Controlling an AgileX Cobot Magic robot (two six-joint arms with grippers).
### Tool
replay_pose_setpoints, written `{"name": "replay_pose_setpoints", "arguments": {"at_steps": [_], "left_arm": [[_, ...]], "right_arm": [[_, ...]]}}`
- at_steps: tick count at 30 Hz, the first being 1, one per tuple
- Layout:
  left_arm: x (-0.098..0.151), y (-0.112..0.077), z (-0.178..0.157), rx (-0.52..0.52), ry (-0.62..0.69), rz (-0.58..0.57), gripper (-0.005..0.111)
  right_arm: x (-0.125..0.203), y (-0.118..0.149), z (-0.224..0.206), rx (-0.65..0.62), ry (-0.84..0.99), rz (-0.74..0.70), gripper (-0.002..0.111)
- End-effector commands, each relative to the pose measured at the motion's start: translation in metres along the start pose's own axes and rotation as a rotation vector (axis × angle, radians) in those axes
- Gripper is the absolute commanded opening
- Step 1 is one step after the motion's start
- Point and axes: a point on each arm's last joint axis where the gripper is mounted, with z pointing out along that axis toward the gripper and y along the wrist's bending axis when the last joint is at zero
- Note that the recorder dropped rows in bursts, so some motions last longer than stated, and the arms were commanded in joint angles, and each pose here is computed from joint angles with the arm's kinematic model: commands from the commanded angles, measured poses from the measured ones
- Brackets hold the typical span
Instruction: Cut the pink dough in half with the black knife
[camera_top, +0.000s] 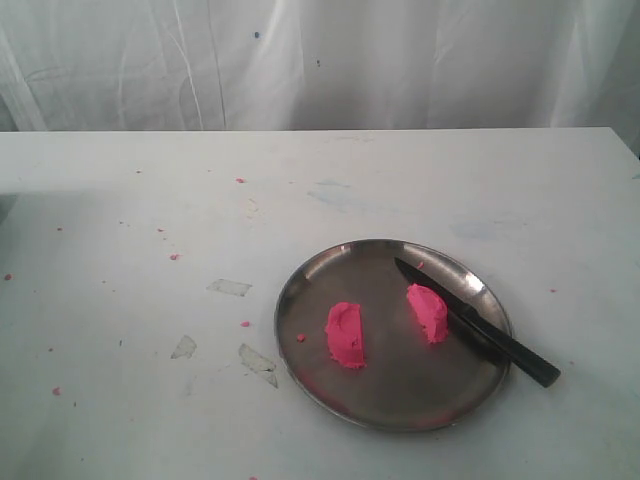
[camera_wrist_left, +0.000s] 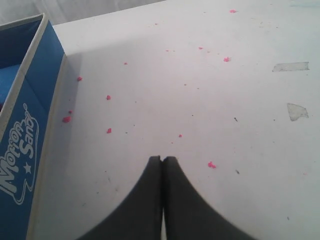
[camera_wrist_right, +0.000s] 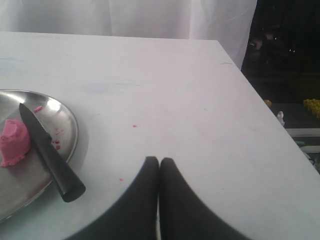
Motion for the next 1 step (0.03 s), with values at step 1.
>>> {"name": "replay_pose_setpoints", "arguments": {"at_steps": [1], "left_arm": [[0.0,0.0001,-0.0001,-0.003,-0.007,-0.001,0.0]], "right_arm": [[0.0014,-0.0005,0.0002,0.008,0.001,0.002,0.0]]}}
